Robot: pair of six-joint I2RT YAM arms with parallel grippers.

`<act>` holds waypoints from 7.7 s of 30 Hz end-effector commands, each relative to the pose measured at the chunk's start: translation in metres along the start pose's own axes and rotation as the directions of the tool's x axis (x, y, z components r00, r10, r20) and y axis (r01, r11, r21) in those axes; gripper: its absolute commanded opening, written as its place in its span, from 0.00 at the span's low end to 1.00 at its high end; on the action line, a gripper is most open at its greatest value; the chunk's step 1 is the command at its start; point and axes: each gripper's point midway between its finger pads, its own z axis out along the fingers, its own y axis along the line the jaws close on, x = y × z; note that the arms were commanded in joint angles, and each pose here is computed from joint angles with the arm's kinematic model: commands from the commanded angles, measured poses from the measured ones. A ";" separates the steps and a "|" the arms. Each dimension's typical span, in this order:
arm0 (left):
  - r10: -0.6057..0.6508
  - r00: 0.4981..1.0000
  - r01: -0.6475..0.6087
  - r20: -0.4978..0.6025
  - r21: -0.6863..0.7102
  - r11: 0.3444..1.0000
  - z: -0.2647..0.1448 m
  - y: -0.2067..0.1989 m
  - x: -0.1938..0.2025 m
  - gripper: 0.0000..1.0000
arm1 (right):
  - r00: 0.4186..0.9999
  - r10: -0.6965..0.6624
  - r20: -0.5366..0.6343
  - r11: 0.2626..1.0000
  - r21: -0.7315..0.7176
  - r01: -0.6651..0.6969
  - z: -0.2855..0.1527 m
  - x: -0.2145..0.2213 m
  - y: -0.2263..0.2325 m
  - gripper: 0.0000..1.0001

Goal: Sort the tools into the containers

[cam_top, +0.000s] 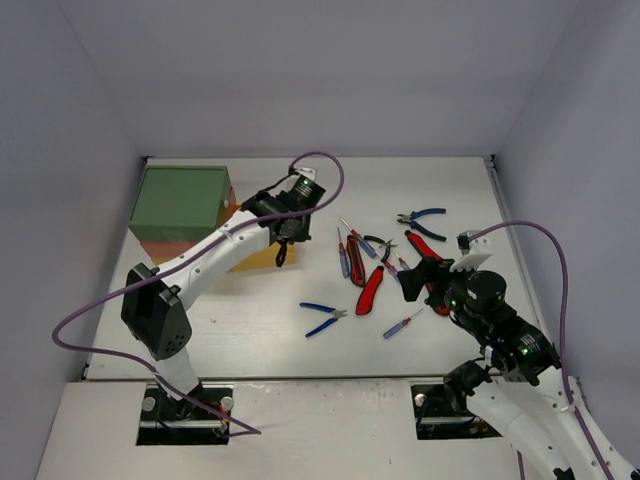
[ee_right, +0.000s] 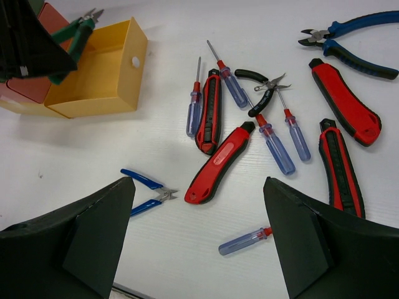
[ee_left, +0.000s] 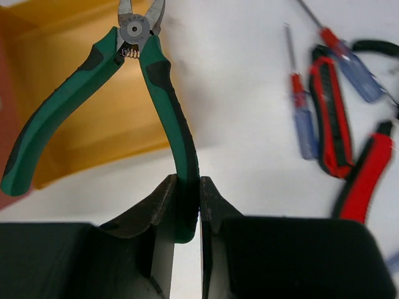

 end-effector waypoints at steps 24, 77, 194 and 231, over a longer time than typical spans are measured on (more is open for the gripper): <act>0.001 1.000 -0.001 -0.005 -0.104 0.995 0.077 0.059 0.005 0.00 | 0.998 0.010 0.062 1.000 -0.012 -0.010 0.000 -0.020 0.008 0.82; 0.263 0.956 -0.288 0.134 0.229 0.930 -0.018 -0.020 0.005 0.55 | 1.000 0.007 0.007 0.999 0.054 -0.007 0.015 -0.010 -0.001 0.82; 0.090 0.989 -0.086 0.120 -0.040 0.996 -0.028 0.118 0.001 0.66 | 0.905 -0.008 -0.426 0.808 0.530 0.256 0.212 0.008 -0.189 0.51; 0.103 0.988 -0.100 0.115 -0.031 0.994 -0.030 0.120 0.001 0.66 | 0.861 -0.044 -0.506 0.959 0.221 0.179 0.263 0.032 -0.191 0.36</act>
